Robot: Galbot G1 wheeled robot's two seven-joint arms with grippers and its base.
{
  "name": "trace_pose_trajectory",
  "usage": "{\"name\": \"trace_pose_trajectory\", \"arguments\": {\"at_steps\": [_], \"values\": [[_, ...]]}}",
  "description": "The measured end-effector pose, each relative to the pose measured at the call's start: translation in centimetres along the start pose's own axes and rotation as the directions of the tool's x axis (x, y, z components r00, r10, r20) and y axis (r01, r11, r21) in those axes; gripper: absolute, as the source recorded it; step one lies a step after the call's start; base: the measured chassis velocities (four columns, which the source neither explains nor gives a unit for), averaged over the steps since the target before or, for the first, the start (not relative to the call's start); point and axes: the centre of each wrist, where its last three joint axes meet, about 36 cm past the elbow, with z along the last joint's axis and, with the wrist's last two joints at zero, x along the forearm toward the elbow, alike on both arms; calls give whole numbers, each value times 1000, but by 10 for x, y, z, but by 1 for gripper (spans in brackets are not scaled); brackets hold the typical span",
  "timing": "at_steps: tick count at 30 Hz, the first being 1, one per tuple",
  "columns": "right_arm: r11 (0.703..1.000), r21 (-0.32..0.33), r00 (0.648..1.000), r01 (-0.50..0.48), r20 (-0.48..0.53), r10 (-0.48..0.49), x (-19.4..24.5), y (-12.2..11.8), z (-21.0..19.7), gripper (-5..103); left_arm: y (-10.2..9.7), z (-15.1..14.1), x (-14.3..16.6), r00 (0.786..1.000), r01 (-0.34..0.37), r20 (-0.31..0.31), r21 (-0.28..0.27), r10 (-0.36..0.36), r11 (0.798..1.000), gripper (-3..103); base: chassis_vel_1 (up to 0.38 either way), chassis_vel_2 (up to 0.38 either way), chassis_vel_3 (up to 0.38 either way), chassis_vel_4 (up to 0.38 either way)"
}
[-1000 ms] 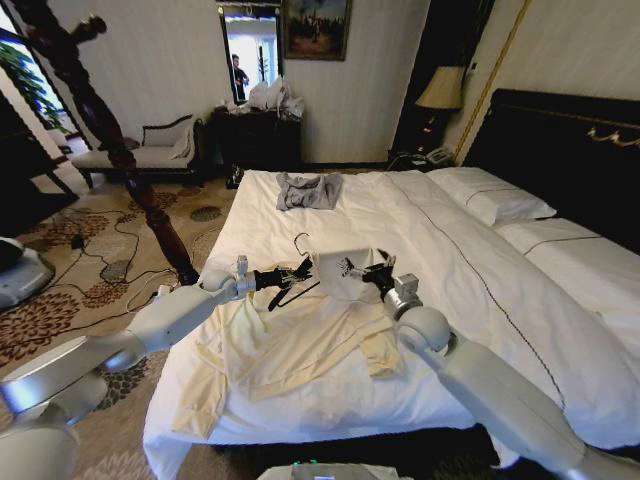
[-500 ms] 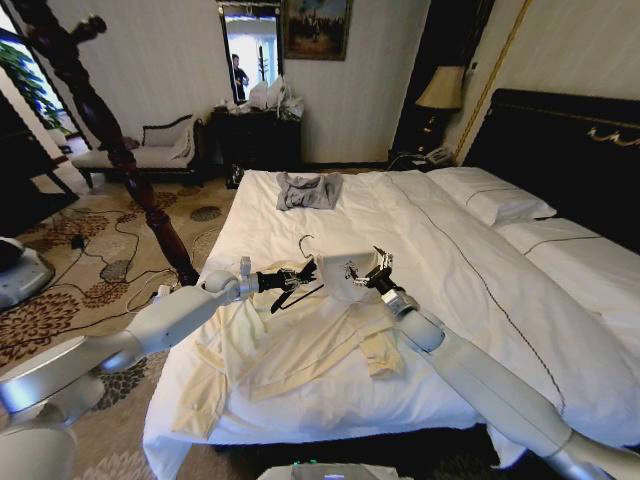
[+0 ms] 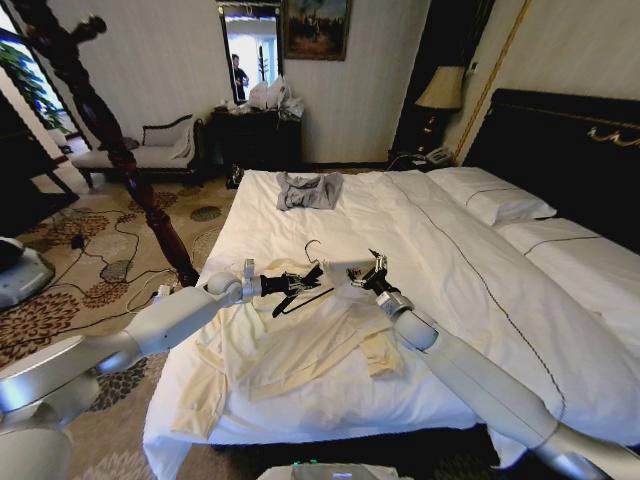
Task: Pick up the clothes from the bed and hang them on the clothes hanger.
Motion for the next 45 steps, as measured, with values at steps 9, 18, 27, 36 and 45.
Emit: {"name": "trace_pose_trajectory", "arguments": {"at_steps": [9,18,27,36,45], "values": [[1000,10,1000,11,2,-11,2,3,2,53,0,-3,-2,1000,-5,4,9,5,1000,15,0,0,0,0],[999,26,1000,25,3,-25,5,9,6,26,-5,-8,-1,1000,0,25,29,0,1000,15,0,0,0,0],[999,41,1000,20,16,-20,5,7,8,22,-14,-26,-4,989,60,131,75,-69,995,23,0,0,0,0],[999,38,999,21,28,-23,9,8,6,20,-23,-53,6,977,78,191,93,-95,993,55,0,0,0,0],[999,42,999,25,23,-26,15,10,8,20,-40,-74,33,947,148,270,109,-173,983,82,0,0,0,0]]}}
